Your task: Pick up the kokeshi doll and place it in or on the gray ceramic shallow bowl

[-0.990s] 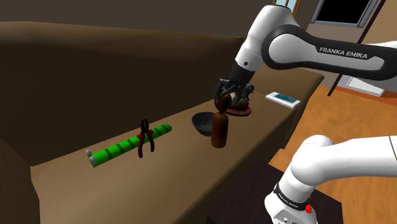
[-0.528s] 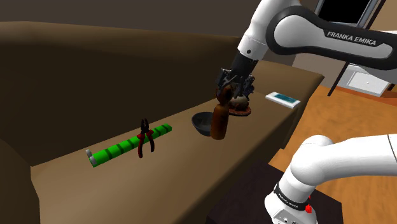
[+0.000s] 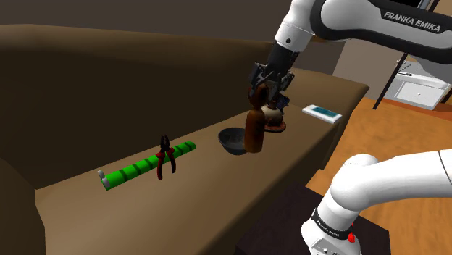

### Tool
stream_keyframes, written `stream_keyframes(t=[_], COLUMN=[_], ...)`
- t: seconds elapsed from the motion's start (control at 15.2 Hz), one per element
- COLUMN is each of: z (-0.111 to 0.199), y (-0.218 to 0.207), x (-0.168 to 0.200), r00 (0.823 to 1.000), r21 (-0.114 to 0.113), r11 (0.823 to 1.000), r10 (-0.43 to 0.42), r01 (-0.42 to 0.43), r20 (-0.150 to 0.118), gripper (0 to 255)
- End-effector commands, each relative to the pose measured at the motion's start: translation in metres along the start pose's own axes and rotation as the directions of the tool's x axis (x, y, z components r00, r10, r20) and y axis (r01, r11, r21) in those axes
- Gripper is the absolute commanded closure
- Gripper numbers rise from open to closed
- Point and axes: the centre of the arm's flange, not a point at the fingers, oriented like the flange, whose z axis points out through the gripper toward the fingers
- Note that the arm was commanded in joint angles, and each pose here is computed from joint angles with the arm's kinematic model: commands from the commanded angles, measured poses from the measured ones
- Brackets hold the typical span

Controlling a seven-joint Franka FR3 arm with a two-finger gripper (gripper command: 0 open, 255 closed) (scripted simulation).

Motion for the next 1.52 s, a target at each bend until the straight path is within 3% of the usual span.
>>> stream_keyframes(t=[0.0, 0.2, 1.12, 1.45], z=[-0.011, -0.024, -0.084, -0.065], y=[-0.003, -0.005, 0.018, 0.023], x=[0.001, 0.004, 0.178, 0.180], r00=[1.000, 1.000, 1.000, 1.000], r21=[0.000, 0.000, 0.000, 0.000], r11=[1.000, 1.000, 1.000, 1.000], r10=[0.000, 0.000, 0.000, 0.000], r01=[0.000, 0.000, 0.000, 0.000], r20=[-0.001, -0.001, -0.001, -0.001], gripper=[255, 255, 255, 255])
